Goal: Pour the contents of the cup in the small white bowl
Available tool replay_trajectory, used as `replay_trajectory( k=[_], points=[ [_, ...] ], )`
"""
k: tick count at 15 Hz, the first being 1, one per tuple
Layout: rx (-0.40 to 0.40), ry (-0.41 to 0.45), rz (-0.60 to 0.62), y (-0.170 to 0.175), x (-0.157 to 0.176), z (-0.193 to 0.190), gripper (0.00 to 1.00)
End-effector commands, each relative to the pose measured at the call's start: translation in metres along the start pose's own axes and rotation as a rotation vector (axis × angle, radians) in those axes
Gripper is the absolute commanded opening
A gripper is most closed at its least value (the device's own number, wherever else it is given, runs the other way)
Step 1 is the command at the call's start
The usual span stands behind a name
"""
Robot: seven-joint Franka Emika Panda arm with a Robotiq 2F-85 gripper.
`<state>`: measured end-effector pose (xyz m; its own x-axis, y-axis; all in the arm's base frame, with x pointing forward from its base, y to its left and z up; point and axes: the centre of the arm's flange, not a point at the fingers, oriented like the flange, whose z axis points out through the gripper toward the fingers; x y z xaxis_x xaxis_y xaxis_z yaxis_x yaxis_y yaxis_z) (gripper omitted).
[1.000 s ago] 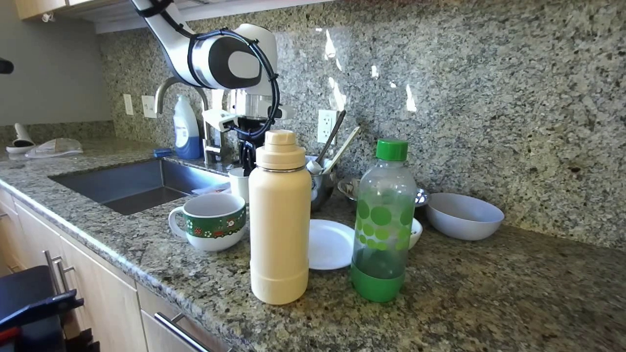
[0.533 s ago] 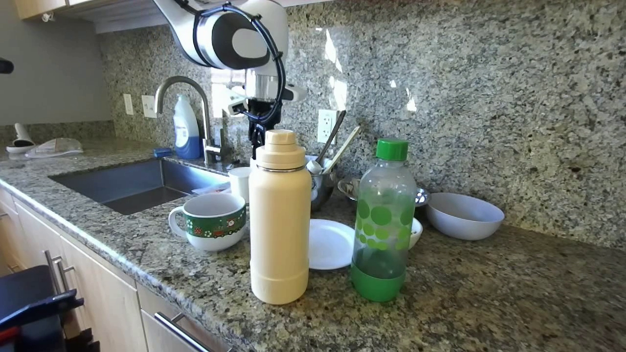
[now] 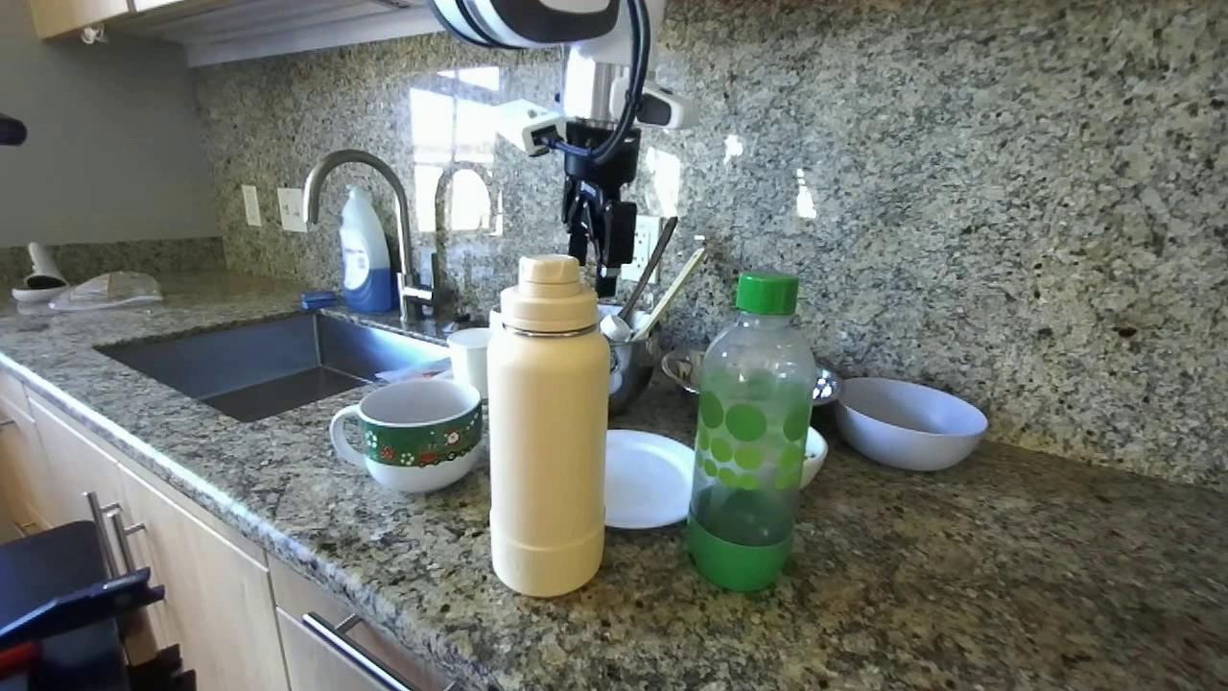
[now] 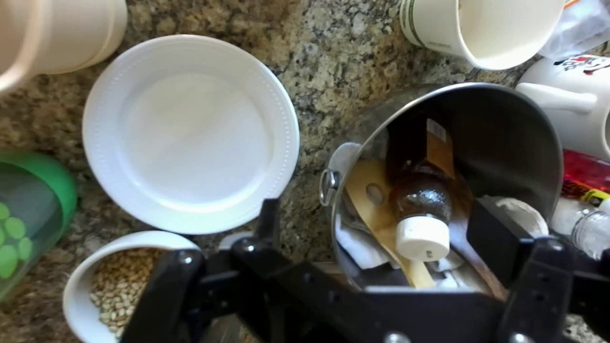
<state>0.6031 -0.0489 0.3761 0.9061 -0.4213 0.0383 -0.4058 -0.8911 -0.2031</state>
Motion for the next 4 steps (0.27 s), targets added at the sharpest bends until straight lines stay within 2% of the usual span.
replay_trajectory(
  k=[1, 4],
  points=[
    [-0.011, -0.012, 0.006, 0.0064, 0.0043, -0.004, 1.0],
    [-0.015, -0.017, 0.01, 0.0095, 0.0067, -0.0041, 1.0]
  ],
)
